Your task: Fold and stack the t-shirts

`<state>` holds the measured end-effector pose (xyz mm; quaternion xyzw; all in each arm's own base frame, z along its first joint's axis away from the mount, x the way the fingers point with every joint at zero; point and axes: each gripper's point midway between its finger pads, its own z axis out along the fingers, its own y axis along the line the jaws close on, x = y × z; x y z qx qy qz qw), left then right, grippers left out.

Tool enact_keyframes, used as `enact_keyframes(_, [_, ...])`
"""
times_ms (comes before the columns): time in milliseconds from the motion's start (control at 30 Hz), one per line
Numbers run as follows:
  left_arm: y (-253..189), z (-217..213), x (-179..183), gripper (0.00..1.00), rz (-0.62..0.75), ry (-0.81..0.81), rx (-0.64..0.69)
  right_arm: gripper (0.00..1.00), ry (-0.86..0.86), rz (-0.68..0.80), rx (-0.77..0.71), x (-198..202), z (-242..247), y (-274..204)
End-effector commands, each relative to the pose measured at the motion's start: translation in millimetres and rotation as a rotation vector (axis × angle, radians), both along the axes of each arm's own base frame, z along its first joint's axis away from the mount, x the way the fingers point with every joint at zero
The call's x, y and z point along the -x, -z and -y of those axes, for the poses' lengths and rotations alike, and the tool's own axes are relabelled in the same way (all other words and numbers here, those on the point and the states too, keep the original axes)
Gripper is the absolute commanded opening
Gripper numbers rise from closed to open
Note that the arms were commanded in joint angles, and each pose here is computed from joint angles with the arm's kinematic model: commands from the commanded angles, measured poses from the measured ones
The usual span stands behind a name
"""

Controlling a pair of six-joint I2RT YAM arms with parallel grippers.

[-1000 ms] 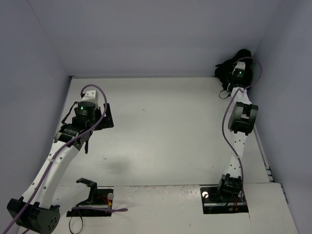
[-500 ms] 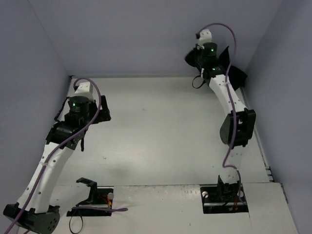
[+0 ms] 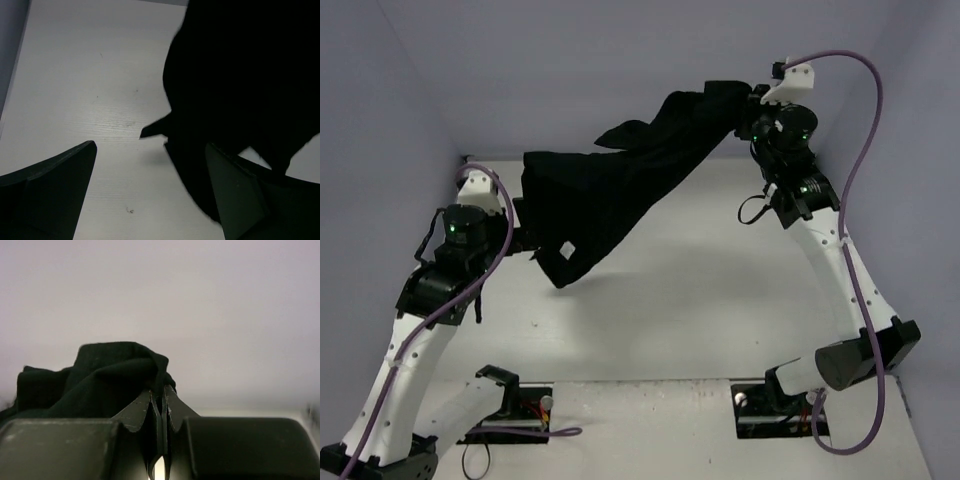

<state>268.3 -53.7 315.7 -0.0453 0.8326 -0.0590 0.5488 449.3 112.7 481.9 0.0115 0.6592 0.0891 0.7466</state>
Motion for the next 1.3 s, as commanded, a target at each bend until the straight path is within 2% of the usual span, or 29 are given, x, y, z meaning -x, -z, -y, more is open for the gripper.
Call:
enact_keyframes(0, [12, 2, -6, 0.89, -0.015, 0.016, -0.040, 0.01, 0.145, -0.187, -0.143, 3, 19, 103])
enact_keyframes(133, [51, 10, -14, 0.89, -0.118, 0.036, -0.048, 0.03, 0.250, -0.425, -0.215, 18, 29, 225])
enact_keyframes(200, [71, 15, -19, 0.89, -0.172, 0.049, -0.047, 0.12, 0.288, -0.542, -0.208, 29, 32, 280])
enact_keyframes(233, [80, 19, -21, 0.89, -0.193, 0.063, -0.044, 0.21, 0.304, -0.596, -0.192, 31, 34, 300])
enact_keyframes(367, [98, 52, -23, 0.89, -0.232, 0.231, -0.010, 0.43, 0.356, -0.803, -0.052, 39, 44, 352])
enact_keyframes(433, [102, 81, -19, 0.89, -0.254, 0.363, -0.009, 0.50, 0.354, -0.839, -0.014, 41, 49, 354])
enact_keyframes(567, [111, 131, -11, 0.89, -0.274, 0.546, -0.130, 0.59, 0.373, -0.847, -0.058, 51, 79, 345])
enact_keyframes(667, [122, 182, 4, 0.89, -0.294, 0.635, -0.186, 0.60, 0.401, -0.845, -0.108, 62, 102, 337])
enact_keyframes(800, [150, 226, 27, 0.86, -0.313, 0.718, -0.284, 0.60, 0.455, -0.835, -0.201, 82, 134, 328])
enact_keyframes(867, [174, 252, 49, 0.80, -0.352, 0.808, -0.310, 0.60, 0.476, -0.821, -0.291, 96, 152, 325])
enact_keyframes(967, [207, 269, 70, 0.70, -0.429, 0.884, -0.355, 0.60, 0.484, -0.812, -0.354, 113, 165, 326])
enact_keyframes(1267, [252, 295, 113, 0.70, -0.550, 1.045, -0.413, 0.60, 0.473, -0.821, -0.395, 133, 167, 335])
